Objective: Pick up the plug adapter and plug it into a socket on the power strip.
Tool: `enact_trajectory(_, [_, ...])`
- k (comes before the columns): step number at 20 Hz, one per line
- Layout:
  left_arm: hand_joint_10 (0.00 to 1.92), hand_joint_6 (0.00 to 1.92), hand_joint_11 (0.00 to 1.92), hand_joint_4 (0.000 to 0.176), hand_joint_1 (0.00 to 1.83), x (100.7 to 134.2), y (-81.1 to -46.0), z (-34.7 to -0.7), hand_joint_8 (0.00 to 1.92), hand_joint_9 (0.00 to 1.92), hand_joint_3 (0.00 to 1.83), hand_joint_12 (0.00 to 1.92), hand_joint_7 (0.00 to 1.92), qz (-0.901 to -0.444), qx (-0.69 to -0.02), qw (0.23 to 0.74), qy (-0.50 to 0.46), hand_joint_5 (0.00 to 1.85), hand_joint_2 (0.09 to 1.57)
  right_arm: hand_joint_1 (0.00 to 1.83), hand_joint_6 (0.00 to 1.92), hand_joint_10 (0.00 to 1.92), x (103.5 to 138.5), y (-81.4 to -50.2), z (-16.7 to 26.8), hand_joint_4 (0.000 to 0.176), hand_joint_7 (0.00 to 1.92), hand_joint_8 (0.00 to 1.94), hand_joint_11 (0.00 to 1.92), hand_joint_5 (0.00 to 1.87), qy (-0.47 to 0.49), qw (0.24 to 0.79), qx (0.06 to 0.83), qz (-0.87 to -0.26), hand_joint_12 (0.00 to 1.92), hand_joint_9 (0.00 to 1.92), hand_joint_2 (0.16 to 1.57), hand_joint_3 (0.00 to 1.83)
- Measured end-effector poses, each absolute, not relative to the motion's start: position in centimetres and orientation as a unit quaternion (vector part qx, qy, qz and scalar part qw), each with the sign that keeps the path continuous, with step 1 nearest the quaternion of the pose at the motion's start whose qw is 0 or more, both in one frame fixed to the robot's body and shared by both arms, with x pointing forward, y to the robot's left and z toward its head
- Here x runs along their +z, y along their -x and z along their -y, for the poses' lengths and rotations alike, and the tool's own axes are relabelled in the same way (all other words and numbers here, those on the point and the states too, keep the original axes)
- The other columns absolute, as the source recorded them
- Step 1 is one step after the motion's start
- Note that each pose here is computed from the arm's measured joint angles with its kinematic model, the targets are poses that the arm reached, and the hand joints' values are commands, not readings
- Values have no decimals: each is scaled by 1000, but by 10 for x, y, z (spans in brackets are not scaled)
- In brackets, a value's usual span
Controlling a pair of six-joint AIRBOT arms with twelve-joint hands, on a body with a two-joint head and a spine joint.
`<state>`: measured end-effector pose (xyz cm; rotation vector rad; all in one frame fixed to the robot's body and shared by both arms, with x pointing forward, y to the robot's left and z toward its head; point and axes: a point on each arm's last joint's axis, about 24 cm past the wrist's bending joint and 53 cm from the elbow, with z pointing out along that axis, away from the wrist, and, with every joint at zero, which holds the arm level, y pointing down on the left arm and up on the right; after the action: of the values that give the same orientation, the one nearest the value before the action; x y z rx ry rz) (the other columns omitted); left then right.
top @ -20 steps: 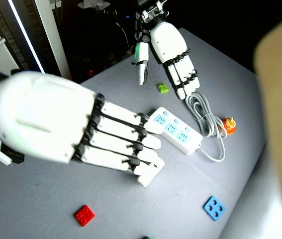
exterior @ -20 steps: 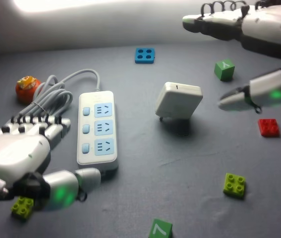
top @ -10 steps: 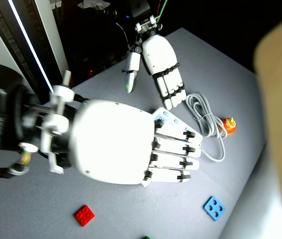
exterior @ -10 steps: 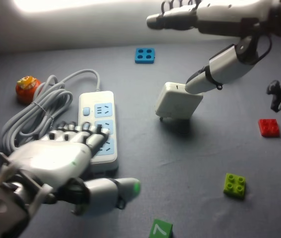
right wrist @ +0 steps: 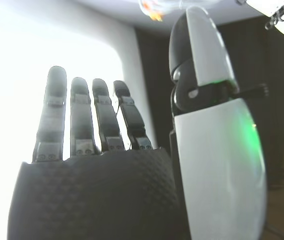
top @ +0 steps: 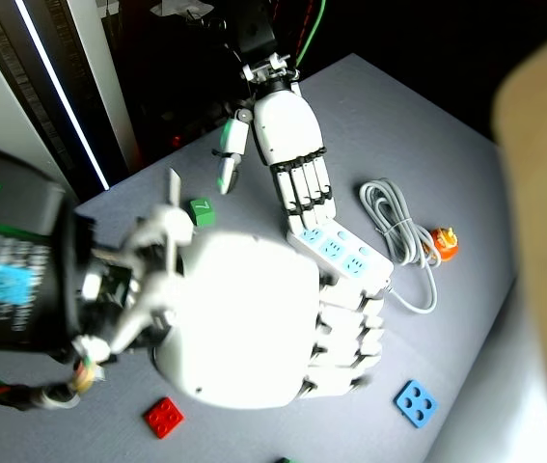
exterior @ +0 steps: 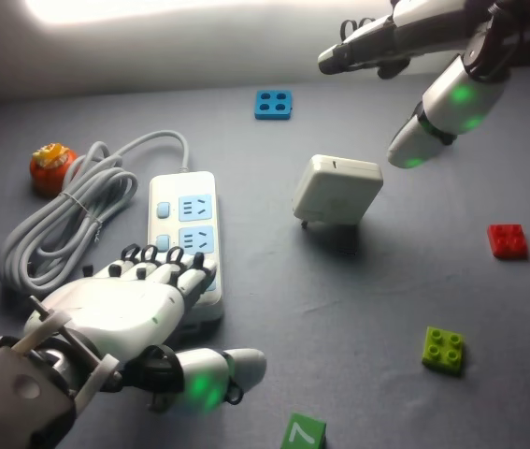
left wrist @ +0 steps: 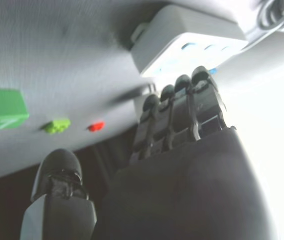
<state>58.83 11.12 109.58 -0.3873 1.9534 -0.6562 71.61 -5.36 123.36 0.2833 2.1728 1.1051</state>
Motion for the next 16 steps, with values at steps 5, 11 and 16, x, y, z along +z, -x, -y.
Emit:
enact_trajectory(5, [0, 0, 0, 0, 0, 1091, -591, -111, 0, 0, 15, 0, 0, -809, -271, 495, 163, 0, 1211, 1134, 4, 8, 1214, -725, 35, 0, 46, 4, 0, 71, -121, 355, 394, -839, 426, 41, 989, 0])
enact_trajectory(11, [0, 0, 0, 0, 0, 1087, -592, -110, 0, 0, 8, 0, 0, -810, -272, 491, 172, 0, 1209, 1168, 2, 5, 1184, -737, 23, 0, 60, 2, 0, 79, -134, 348, 381, -846, 460, 55, 997, 1])
enact_trajectory(16, [0, 0, 0, 0, 0, 1086, -594, -107, 0, 0, 11, 0, 0, -808, -276, 490, 177, 0, 1225, 1211, 8, 10, 1164, -744, 18, 0, 98, 6, 0, 122, -164, 337, 382, -845, 550, 88, 983, 0])
